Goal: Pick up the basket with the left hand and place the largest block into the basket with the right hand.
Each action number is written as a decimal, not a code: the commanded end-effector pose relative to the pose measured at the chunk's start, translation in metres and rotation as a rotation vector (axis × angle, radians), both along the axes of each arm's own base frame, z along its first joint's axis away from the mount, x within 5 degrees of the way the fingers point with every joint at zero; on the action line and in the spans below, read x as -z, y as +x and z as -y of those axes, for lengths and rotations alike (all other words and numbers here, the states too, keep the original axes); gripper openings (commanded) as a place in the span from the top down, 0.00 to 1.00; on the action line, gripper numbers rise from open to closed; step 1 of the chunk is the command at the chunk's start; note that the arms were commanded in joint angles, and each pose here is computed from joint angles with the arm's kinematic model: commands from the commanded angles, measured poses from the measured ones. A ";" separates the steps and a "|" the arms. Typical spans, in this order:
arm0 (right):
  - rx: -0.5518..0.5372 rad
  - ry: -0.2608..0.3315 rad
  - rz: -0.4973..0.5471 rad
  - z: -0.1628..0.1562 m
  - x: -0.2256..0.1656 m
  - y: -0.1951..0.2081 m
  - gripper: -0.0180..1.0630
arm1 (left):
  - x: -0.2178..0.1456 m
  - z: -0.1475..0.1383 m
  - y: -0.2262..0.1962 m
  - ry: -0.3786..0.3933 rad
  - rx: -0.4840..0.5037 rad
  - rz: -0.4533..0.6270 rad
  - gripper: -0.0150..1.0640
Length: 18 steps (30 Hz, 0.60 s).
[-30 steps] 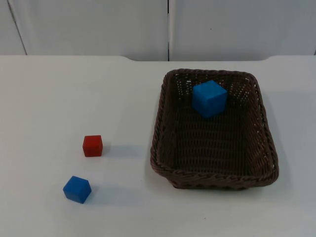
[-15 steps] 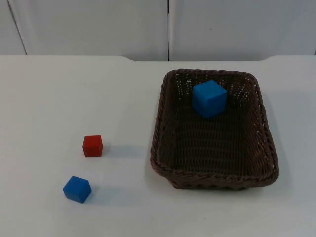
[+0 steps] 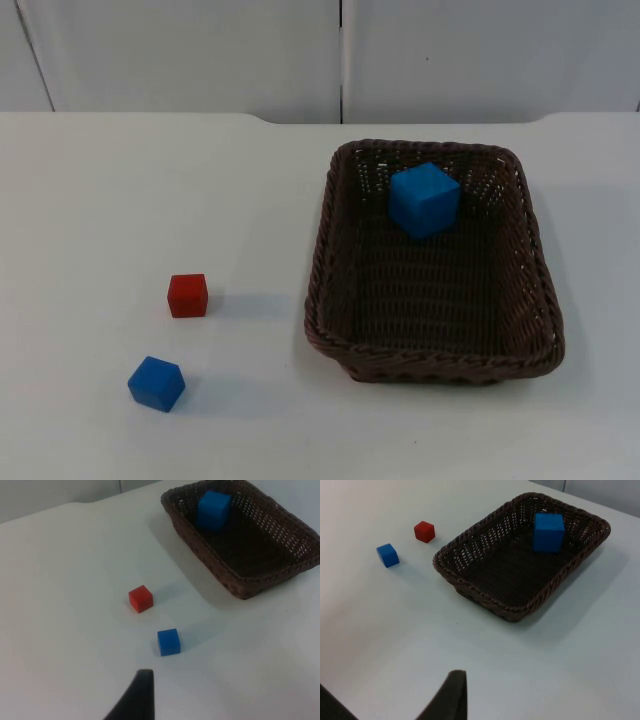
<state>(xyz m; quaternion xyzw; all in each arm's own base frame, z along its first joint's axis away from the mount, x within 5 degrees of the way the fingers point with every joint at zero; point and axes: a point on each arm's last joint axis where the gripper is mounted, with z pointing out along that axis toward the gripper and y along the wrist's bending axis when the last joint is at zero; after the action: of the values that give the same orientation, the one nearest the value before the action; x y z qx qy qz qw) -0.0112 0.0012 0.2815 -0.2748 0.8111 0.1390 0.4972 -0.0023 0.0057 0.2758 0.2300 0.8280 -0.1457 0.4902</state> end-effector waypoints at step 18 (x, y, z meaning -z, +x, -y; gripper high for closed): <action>0.001 0.006 0.008 0.000 0.001 0.001 0.01 | 0.001 0.001 -0.001 -0.004 -0.163 0.003 0.01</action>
<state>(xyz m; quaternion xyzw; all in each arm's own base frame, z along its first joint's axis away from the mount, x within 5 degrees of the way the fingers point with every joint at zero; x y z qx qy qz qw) -0.0112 0.0012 0.2815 -0.2748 0.8111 0.1390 0.4972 -0.0032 0.0052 0.2758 0.1632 0.8437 -0.1061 0.5003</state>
